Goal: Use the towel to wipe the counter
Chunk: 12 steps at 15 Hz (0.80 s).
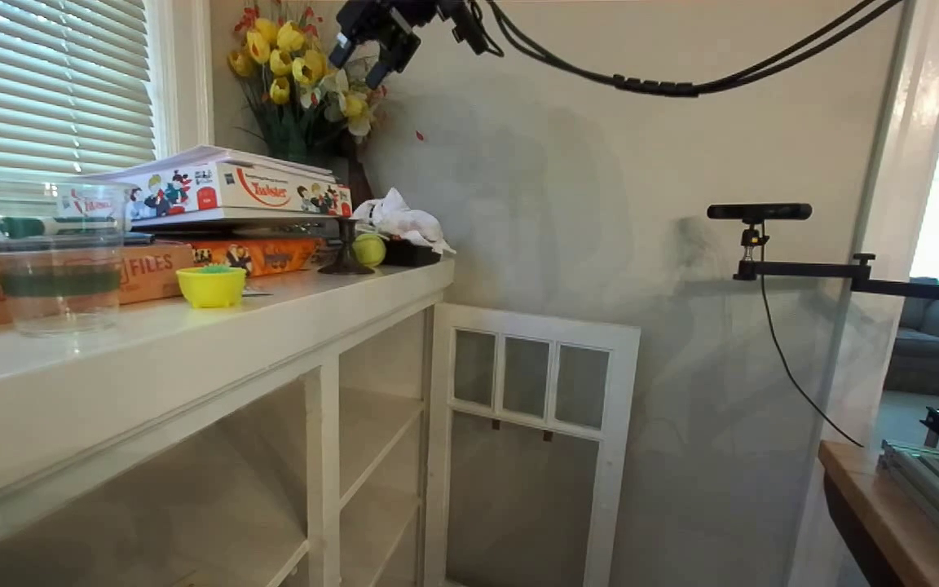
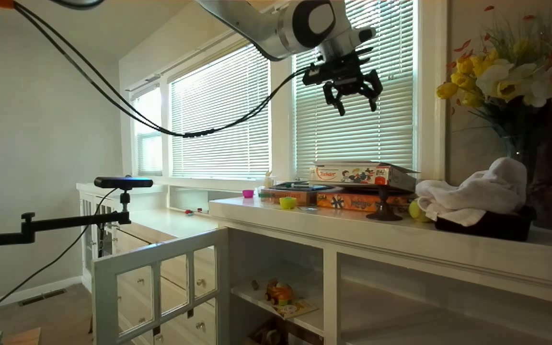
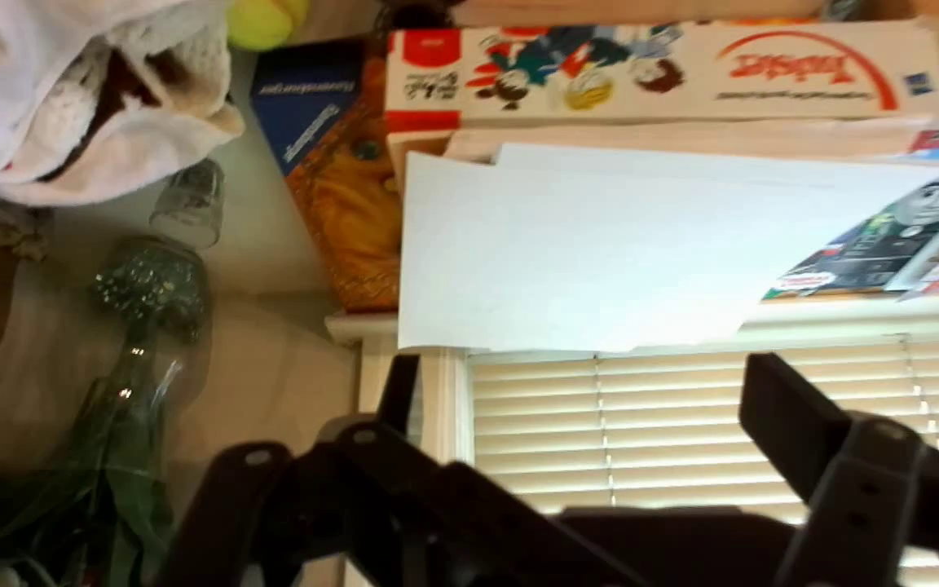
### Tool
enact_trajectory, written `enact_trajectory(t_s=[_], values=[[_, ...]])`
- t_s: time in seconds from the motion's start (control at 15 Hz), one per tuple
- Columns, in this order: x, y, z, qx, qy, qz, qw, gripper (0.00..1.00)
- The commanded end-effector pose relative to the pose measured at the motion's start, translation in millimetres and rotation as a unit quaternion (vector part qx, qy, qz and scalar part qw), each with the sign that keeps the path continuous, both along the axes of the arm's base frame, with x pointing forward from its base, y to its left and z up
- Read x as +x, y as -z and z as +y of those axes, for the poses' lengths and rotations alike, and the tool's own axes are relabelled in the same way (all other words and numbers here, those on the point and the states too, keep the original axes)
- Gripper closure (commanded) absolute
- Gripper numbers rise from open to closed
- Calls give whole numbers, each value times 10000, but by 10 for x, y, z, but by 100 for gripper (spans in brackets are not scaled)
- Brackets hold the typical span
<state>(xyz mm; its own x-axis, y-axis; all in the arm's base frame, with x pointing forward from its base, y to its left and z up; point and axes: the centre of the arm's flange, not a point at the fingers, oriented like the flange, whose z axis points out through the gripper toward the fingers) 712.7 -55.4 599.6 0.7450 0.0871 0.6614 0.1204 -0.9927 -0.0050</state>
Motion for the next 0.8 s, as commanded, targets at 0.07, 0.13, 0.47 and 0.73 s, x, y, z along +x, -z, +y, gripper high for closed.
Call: enact_trajectory(t_s=[0.07,0.13,0.47,0.73], values=[[-438,-68,361,554,585,963,9921,0],[-495,22,431,641,730,1161,9885,0],[-688,602,736,1180,1304,2178,9600,0],[-505,670,740,957,1182,2190,9638,0]])
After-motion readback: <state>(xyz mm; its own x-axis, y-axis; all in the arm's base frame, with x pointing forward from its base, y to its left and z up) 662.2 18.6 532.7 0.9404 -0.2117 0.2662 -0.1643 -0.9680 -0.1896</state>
